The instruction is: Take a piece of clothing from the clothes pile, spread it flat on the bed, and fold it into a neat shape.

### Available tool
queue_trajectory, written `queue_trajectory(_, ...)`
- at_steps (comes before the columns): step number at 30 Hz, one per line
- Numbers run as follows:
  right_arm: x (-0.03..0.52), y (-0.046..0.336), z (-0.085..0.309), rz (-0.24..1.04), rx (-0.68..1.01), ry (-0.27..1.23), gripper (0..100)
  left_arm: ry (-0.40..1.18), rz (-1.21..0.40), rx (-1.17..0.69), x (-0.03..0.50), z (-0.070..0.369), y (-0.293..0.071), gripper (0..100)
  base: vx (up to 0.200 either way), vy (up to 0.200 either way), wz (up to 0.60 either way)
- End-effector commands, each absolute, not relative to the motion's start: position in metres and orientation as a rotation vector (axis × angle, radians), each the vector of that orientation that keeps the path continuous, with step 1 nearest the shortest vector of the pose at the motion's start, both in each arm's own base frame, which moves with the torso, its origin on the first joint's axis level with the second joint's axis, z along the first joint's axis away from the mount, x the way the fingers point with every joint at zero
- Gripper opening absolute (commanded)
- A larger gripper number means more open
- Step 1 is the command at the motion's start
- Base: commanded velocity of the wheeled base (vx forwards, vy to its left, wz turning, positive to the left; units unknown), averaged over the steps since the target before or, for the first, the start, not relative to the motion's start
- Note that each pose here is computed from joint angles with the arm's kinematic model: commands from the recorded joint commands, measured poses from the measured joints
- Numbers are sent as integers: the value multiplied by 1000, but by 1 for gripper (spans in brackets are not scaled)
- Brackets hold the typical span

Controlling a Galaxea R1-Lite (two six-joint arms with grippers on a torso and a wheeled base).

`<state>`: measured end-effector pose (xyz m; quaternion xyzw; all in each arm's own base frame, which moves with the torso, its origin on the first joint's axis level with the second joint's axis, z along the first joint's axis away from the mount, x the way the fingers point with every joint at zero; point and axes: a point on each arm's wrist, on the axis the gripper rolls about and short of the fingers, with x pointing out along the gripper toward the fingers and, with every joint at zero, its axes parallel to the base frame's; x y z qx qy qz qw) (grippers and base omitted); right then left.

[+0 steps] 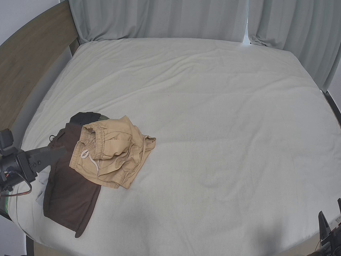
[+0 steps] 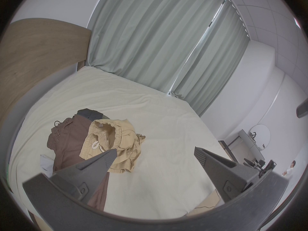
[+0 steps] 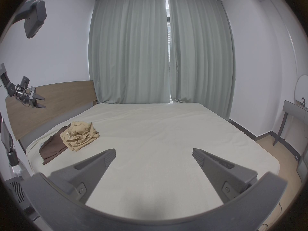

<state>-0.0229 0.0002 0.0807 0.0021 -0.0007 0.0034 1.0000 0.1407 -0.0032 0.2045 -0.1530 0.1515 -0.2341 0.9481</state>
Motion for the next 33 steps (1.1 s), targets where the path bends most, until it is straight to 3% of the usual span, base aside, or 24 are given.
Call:
queue_trajectory(1, -23, 0, 75, 8, 5, 0, 100, 351, -460, -334, 162, 199, 3, 100, 0, 0, 0)
queue_trajectory(33, -23, 0, 75, 9, 3, 0, 100, 447, -470, -331, 264, 147, 10, 100, 0, 0, 0)
